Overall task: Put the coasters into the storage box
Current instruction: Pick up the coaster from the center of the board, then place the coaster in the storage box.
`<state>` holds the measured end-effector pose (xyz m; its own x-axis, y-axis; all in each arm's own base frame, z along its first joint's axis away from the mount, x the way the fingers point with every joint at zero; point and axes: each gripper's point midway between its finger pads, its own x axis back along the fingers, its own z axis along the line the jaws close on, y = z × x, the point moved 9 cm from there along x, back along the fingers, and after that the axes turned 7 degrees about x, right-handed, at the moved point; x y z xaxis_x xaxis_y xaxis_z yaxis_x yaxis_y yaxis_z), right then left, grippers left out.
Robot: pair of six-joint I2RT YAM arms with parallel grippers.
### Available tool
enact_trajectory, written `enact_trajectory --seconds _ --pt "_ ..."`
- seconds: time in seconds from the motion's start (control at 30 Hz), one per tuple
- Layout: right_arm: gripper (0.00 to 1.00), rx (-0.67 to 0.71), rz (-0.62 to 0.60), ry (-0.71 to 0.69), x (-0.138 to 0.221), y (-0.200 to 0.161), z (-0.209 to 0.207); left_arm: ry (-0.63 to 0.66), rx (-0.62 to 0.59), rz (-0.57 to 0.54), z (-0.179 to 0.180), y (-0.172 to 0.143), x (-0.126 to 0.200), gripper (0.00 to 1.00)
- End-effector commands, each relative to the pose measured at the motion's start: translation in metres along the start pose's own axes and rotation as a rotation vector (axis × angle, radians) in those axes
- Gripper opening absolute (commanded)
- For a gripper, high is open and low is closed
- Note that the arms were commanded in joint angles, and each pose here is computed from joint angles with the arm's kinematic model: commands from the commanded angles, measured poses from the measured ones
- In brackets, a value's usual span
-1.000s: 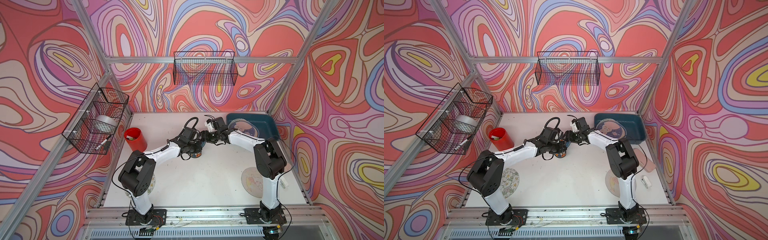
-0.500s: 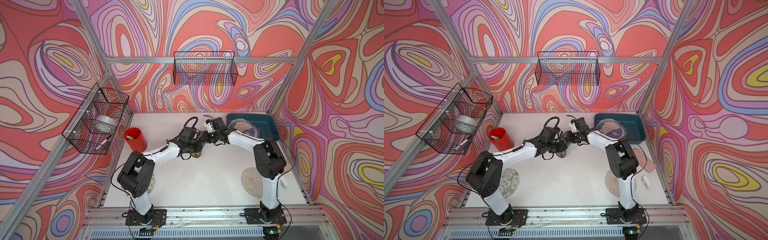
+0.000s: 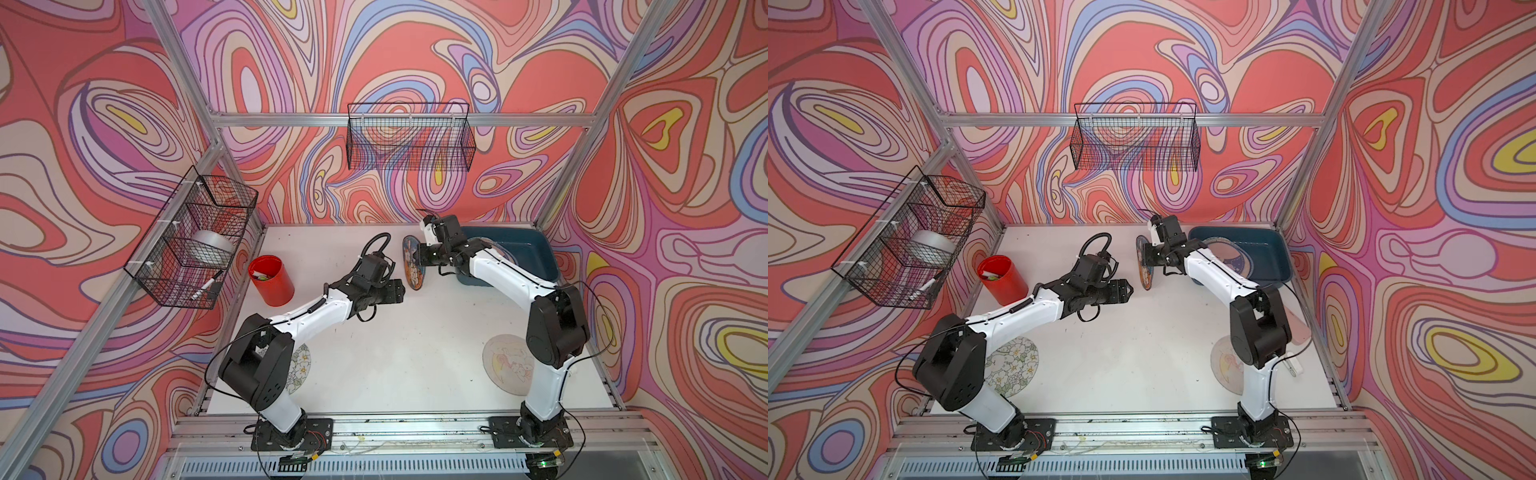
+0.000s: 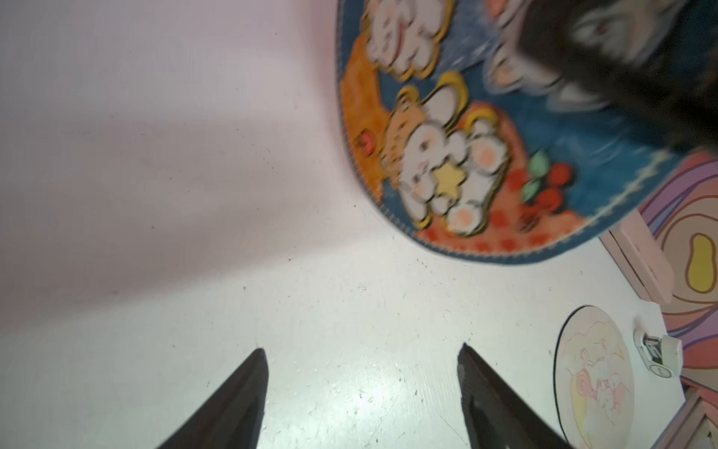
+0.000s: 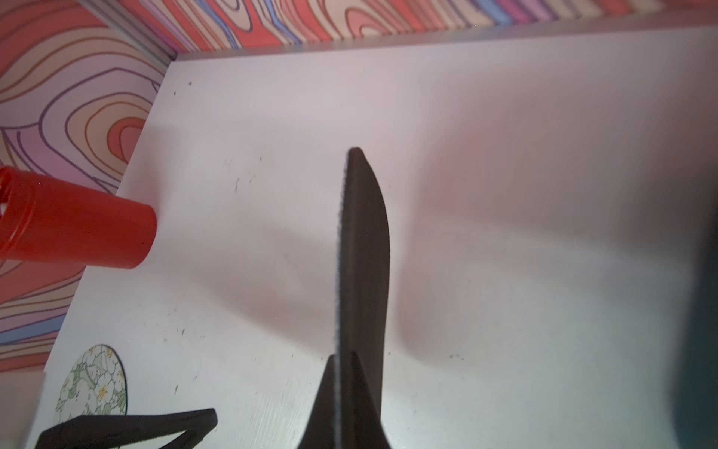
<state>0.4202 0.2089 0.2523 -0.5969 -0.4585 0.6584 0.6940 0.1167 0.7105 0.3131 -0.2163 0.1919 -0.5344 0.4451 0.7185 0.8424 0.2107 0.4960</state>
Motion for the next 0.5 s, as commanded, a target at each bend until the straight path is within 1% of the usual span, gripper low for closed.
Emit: enact_trajectory --seconds 0.0,0.07,0.1,0.13,0.17,0.27,0.37,0.47 --pt "0.00 0.022 -0.095 -0.124 0.040 0.025 -0.023 0.062 -0.008 -0.024 0.009 -0.001 0.009 0.78" --pt "0.00 0.007 -0.134 -0.175 0.057 0.033 -0.038 0.080 -0.002 -0.027 0.014 -0.002 0.010 0.78" --pt "0.00 -0.002 -0.138 -0.198 0.059 0.034 -0.046 0.085 -0.001 -0.030 0.015 -0.002 0.012 0.78" --pt "0.00 -0.009 -0.173 -0.222 0.075 0.039 -0.052 0.092 0.001 -0.033 0.017 -0.002 0.013 0.78" --pt "0.00 -0.021 -0.192 -0.249 0.084 0.042 -0.061 0.100 0.006 -0.038 0.019 -0.002 0.014 0.78" --pt "0.00 -0.037 -0.229 -0.316 0.101 0.046 -0.081 0.131 0.013 -0.049 0.025 -0.002 0.019 0.78" --pt "0.00 -0.048 -0.245 -0.375 0.108 0.048 -0.098 0.185 0.021 -0.047 0.034 -0.004 0.024 0.79" --pt "0.00 -0.055 -0.238 -0.418 0.106 0.048 -0.111 0.213 0.028 -0.046 0.039 -0.005 0.028 0.78"
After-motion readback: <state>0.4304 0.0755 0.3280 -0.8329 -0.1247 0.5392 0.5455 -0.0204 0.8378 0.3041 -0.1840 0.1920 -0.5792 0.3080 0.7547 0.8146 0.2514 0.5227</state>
